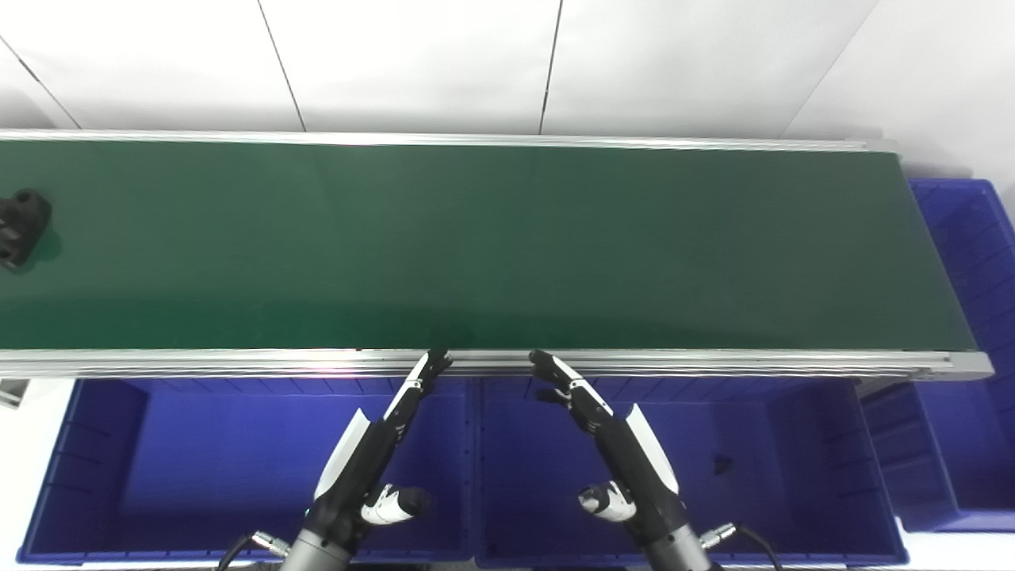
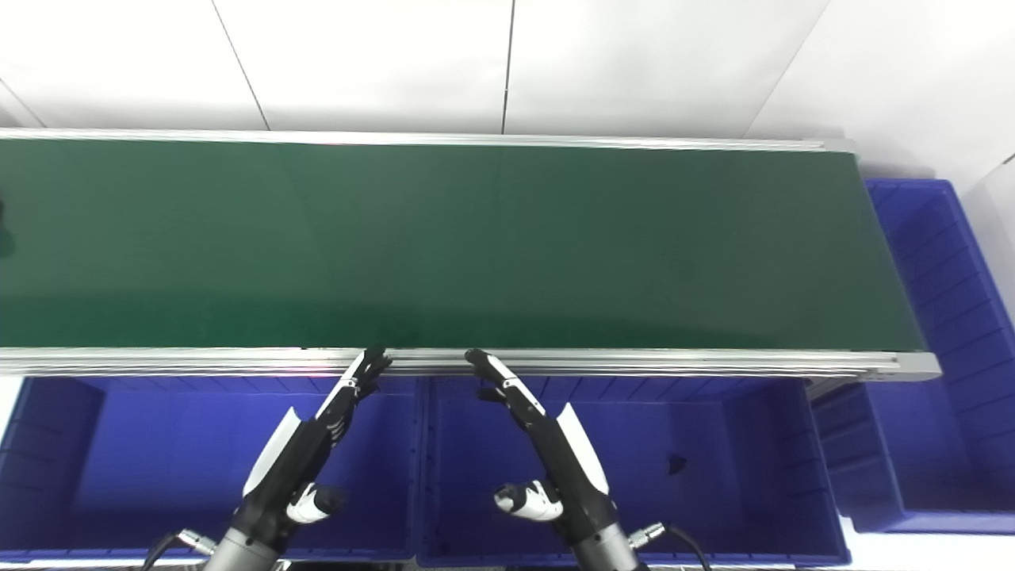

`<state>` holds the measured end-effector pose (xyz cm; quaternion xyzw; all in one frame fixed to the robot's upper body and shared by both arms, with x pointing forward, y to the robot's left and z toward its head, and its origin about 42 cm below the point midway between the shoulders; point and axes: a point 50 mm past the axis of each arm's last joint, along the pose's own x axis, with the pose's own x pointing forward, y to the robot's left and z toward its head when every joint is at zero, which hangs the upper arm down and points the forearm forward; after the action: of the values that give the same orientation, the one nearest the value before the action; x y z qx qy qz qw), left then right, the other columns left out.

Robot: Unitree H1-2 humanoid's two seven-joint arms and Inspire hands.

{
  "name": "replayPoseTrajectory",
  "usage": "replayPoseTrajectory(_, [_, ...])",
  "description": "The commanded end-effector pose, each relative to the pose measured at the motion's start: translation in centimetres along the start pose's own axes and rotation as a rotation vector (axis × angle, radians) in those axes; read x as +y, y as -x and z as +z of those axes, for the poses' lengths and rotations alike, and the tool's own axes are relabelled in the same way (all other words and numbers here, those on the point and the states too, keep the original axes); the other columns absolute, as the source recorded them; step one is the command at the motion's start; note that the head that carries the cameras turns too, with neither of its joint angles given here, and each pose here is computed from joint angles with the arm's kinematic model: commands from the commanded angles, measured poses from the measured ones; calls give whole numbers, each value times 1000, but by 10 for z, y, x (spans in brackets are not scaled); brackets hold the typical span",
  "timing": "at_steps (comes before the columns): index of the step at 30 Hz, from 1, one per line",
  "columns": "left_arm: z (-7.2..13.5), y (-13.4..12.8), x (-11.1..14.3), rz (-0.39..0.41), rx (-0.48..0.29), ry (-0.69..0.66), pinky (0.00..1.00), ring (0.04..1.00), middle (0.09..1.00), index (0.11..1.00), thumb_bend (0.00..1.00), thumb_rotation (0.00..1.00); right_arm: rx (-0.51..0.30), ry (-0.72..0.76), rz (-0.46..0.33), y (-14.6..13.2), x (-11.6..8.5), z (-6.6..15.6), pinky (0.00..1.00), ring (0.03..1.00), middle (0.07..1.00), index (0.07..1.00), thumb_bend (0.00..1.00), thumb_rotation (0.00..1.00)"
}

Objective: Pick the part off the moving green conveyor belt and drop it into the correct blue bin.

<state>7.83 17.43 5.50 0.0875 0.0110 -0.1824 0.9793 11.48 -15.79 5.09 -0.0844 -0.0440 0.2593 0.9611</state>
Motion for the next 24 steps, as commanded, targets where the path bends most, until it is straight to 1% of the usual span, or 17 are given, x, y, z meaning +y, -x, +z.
replayPoseTrajectory(1, [5, 2, -1, 7, -53, -9, 987, 1000, 970, 998, 1000, 995, -60, 9, -15, 1, -1, 7, 846, 917, 940, 913, 984, 985])
replayPoseTrajectory(3, [4, 2, -2, 4, -56, -10, 987, 1000, 973, 999, 1000, 995, -49, 23, -15, 1, -2, 4, 878, 928, 940, 914, 976, 997])
replayPoseTrajectory(8, [1, 2, -2, 3, -46, 3, 994, 1000, 976, 997, 1000, 985, -29, 34, -13, 3, -3, -2, 887, 930, 938, 916, 970, 996])
replayPoseTrajectory(11, [0, 2, -3, 6, -47, -1, 978, 995, 970, 994, 1000, 986, -26, 41, -11, 3, -3, -4, 892, 932, 941, 922, 978, 1000])
replayPoseTrajectory(13, [0, 2, -3, 5, -47, -4, 986, 998, 971, 996, 1000, 989, -26, 43, -9, 3, -3, -4, 892, 931, 941, 923, 978, 1000])
replayPoseTrajectory(18, [-2, 3, -3, 4, -48, 0, 995, 1000, 975, 997, 1000, 986, -29, 30, -2, 1, -4, -5, 872, 927, 940, 922, 985, 999])
replayPoseTrajectory(21, [-2, 3, -3, 8, -47, -1, 998, 1000, 972, 996, 1000, 987, -24, -23, -5, 0, -4, -6, 849, 919, 938, 912, 996, 969])
replayPoseTrajectory(24, [-2, 4, -3, 8, -48, 0, 1000, 1000, 974, 997, 1000, 989, -24, -30, -4, 0, -5, -6, 837, 916, 940, 913, 986, 974])
